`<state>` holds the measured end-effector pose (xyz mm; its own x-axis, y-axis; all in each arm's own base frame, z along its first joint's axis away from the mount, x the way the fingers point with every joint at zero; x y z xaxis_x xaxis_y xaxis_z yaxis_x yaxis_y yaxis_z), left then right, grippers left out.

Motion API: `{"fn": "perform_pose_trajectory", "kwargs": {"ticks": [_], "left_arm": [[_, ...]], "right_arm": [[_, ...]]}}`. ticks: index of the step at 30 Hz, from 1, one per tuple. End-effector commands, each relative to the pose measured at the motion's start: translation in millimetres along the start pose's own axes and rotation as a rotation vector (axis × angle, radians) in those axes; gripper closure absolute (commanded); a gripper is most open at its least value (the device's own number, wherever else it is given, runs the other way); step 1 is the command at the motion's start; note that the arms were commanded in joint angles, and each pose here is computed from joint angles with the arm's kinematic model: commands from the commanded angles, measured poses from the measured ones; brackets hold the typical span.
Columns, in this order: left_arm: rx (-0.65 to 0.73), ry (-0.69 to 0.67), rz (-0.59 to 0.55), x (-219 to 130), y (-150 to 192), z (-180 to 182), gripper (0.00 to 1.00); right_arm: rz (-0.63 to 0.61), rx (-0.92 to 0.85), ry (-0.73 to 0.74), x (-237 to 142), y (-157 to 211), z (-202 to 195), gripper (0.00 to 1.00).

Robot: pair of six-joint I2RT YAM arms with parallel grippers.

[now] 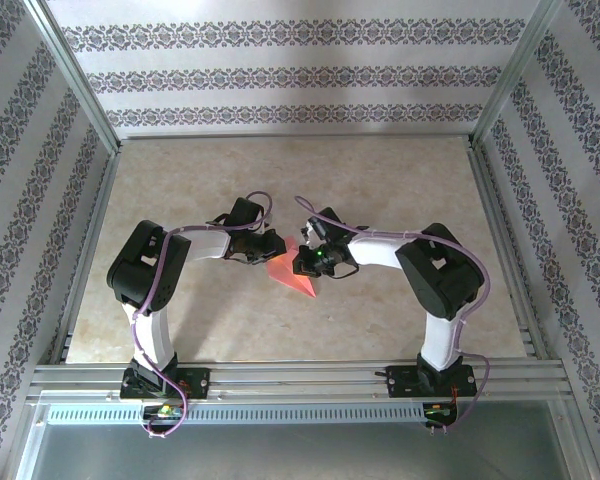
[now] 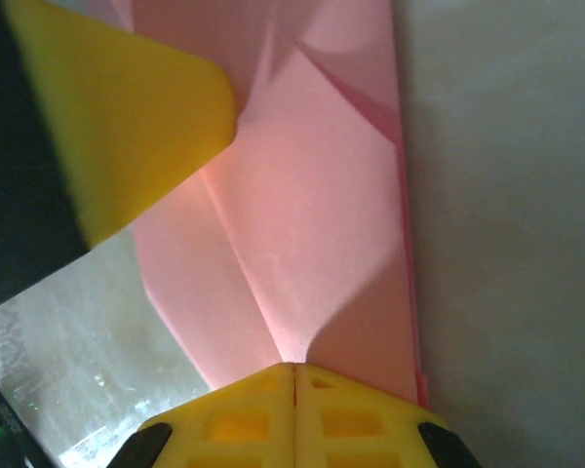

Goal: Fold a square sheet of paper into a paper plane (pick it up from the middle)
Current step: Fourth fold the wing at the center of the table.

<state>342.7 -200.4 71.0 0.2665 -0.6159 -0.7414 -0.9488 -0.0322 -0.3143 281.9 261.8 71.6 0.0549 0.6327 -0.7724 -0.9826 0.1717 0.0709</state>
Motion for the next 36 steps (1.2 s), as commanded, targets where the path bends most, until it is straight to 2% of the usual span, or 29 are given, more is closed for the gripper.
{"fn": "perform_pose_trajectory", "kwargs": {"ticks": [1, 15, 36], "left_arm": [[-0.063, -0.174, 0.062, 6.6, 23.9, 33.2, 0.84], [-0.092, -0.276, 0.102, 8.5, 31.8, 46.9, 0.86], [-0.085, -0.266, 0.106, 8.7, 28.0, 44.2, 0.86]], "right_arm": [[0.002, 0.016, 0.021, 7.4, 0.2, -1.8, 0.93], [0.085, 0.021, 0.053, -7.0, 35.4, -27.3, 0.93], [0.14, 0.074, 0.108, -26.6, 77.9, -64.2, 0.92]]}}
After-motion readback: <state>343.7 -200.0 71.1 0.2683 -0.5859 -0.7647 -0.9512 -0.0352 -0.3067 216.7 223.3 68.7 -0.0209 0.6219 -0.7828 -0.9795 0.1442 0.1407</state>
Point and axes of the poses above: each hand's point on the last joint's axis, 136 mm out from that joint toward the fingers, its own x axis out along the fingers, its own z axis along the line the jaws close on, y = z × x, the point moved 7 cm from there along -x, back along the fingers, and after that the axes turned 15 degrees about x, right-handed, at the moved point
